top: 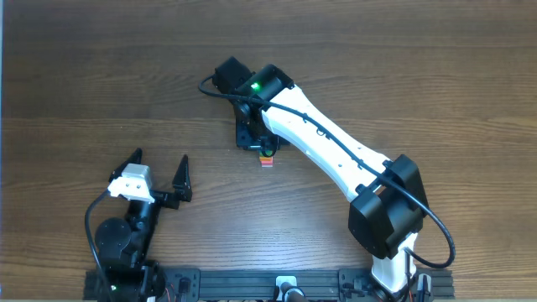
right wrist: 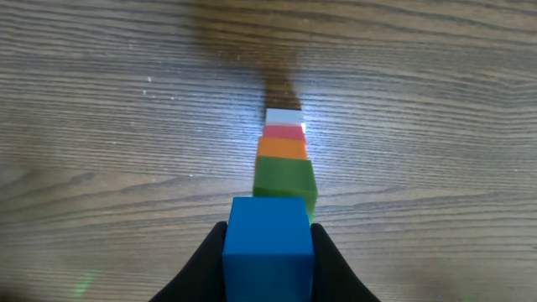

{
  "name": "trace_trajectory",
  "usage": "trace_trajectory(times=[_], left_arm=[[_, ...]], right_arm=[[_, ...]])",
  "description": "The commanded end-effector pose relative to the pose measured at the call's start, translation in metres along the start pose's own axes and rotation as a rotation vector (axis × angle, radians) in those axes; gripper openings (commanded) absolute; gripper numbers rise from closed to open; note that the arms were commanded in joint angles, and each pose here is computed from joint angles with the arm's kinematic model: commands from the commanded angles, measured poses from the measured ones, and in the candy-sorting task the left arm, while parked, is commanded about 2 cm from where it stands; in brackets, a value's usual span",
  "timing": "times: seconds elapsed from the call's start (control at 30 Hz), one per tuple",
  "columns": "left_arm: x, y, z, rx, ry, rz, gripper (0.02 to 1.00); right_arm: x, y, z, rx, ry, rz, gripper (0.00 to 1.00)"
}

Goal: Stack Cubes

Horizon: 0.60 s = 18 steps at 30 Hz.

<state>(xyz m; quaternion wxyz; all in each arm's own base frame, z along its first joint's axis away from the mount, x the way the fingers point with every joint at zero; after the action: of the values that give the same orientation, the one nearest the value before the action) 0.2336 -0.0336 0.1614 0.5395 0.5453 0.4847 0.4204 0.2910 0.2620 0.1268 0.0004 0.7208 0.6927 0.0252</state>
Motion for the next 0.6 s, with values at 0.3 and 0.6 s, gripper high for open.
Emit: trace_trajectory(times=[0.3,0.6], left_arm=[[-0.0008,-0.0019,0.0002,0.001,-0.003,0.015,1.000],[-0.0007,-0.0019,0.0002,0.001,-0.003,0.015,0.998]], right_arm=[[-0.0057,0.0032,-0.0081,-0.035,-0.003,0.022,0.012],[-0.0077,0.0020,-0.0023,-0.031,-0.011,0.030,0.012]])
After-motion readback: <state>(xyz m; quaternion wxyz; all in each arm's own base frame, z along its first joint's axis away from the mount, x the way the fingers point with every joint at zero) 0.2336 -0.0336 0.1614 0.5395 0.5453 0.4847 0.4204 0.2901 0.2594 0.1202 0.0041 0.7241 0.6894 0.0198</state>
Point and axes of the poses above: each gripper's point midway between its finger pads, its own z axis out along the fingers, its own x axis along the line the jaws close on, y = z × x, the point moved 1 cm from there along -z, back along the fingers, and after that the axes turned 4 degrees about z, right-handed, at the moved point
